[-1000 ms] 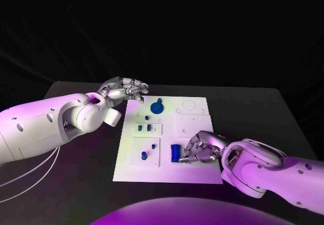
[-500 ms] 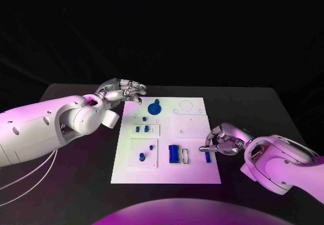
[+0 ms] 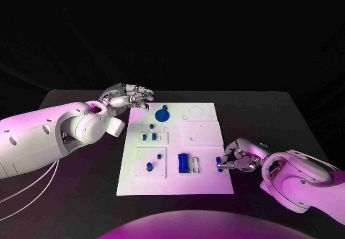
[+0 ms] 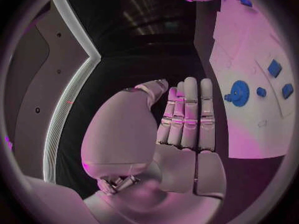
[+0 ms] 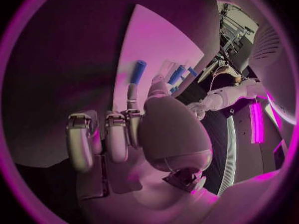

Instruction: Assemble the parts on the task board

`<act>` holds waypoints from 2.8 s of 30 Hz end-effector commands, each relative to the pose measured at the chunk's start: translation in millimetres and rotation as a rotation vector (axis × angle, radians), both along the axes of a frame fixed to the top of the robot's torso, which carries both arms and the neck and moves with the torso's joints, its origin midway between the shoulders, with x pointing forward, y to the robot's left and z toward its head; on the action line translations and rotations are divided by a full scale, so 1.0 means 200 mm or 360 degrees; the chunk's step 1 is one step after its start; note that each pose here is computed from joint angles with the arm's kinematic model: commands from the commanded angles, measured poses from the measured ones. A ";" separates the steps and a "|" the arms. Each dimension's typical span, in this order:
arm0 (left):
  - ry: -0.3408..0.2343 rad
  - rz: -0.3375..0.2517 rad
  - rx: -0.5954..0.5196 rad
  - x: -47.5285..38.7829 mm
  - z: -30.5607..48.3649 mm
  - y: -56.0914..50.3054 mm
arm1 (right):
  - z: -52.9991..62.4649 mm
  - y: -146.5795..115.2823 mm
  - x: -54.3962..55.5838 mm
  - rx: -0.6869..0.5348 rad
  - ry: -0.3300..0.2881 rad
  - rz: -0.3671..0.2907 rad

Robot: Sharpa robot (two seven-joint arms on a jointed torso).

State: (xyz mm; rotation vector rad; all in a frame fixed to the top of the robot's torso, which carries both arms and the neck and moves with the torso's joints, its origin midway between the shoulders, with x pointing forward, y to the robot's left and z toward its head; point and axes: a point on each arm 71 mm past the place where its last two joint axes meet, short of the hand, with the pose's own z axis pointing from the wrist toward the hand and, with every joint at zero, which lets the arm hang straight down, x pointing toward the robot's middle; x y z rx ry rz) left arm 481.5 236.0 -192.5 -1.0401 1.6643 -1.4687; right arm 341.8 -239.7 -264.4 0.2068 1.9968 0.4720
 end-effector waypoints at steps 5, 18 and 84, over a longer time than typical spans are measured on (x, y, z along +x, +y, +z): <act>-0.0012 -0.0025 -0.0016 -0.004 0.007 -0.01 | -0.04 0.02 0.01 -0.0106 -0.0028 0.0041; -0.0011 -0.0026 -0.0016 -0.005 0.007 -0.01 | -0.12 0.07 0.02 -0.0129 -0.0018 0.0081; -0.0009 -0.0031 -0.0017 -0.007 0.007 -0.01 | -0.11 0.35 0.01 0.0195 0.0210 0.0008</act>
